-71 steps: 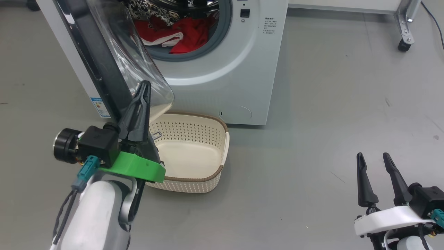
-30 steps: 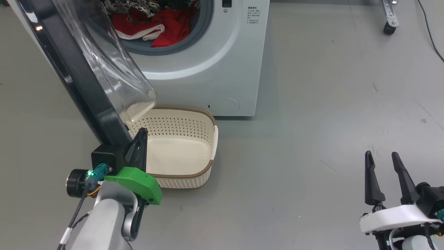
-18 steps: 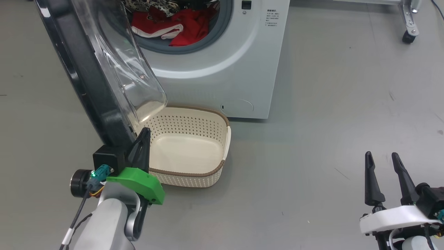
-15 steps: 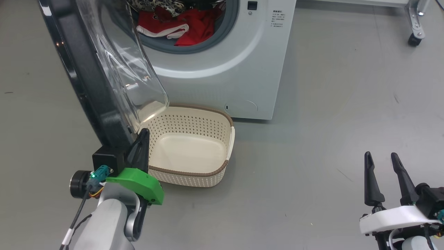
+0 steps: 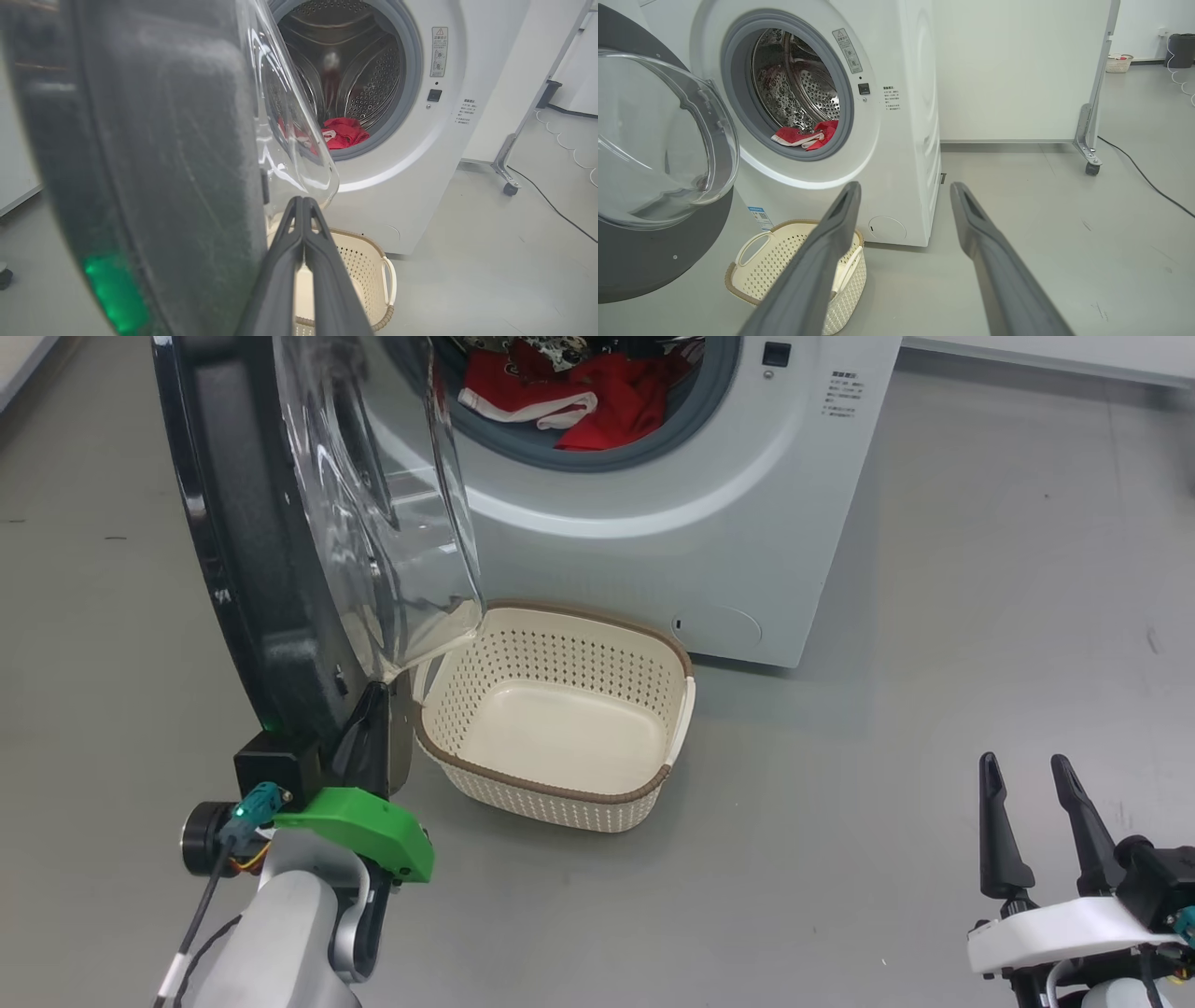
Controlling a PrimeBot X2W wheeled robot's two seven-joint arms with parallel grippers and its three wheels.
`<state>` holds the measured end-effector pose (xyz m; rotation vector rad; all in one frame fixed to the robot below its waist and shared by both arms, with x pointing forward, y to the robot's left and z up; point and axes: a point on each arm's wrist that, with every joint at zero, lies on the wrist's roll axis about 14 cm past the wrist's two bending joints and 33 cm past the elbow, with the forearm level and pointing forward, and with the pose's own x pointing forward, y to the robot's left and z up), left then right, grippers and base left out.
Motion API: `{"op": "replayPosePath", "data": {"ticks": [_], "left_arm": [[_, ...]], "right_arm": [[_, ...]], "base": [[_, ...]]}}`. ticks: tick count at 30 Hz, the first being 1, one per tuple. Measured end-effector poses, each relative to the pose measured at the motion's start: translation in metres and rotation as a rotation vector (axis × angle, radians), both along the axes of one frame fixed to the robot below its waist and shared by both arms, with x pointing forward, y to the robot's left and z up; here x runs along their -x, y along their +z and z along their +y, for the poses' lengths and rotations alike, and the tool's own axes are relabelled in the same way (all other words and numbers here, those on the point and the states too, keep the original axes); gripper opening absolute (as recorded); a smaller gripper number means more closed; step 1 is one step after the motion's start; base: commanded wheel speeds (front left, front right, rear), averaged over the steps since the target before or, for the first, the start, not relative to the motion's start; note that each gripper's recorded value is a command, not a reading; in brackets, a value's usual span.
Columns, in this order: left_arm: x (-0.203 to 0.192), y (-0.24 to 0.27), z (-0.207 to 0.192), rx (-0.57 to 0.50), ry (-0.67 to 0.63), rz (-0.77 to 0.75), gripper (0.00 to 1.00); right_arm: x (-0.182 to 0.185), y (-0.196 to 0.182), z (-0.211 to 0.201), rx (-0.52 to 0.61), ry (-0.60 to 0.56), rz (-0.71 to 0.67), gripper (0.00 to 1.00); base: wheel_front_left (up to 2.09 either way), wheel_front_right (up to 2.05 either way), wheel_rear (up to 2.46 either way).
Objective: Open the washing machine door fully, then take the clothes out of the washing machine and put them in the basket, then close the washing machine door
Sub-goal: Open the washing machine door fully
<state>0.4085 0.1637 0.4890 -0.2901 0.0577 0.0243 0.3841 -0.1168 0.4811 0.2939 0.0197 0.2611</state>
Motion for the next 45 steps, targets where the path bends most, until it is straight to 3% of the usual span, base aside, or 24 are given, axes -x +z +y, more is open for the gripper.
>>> {"op": "replayPosePath", "data": {"ticks": [19, 45], "left_arm": [[0.004, -0.017, 0.094, 0.027, 0.299, 0.031, 0.00], [0.006, -0.026, 0.223, -0.045, 0.626, 0.039, 0.00]], "right_arm": [[-0.016, -0.032, 0.047, 0.034, 0.181, 0.066, 1.00], [-0.052, -0.078, 0.027, 0.085, 0.181, 0.143, 1.00]], "base": [[0.00, 0.00, 0.00], [0.00, 0.00, 0.00]]}}
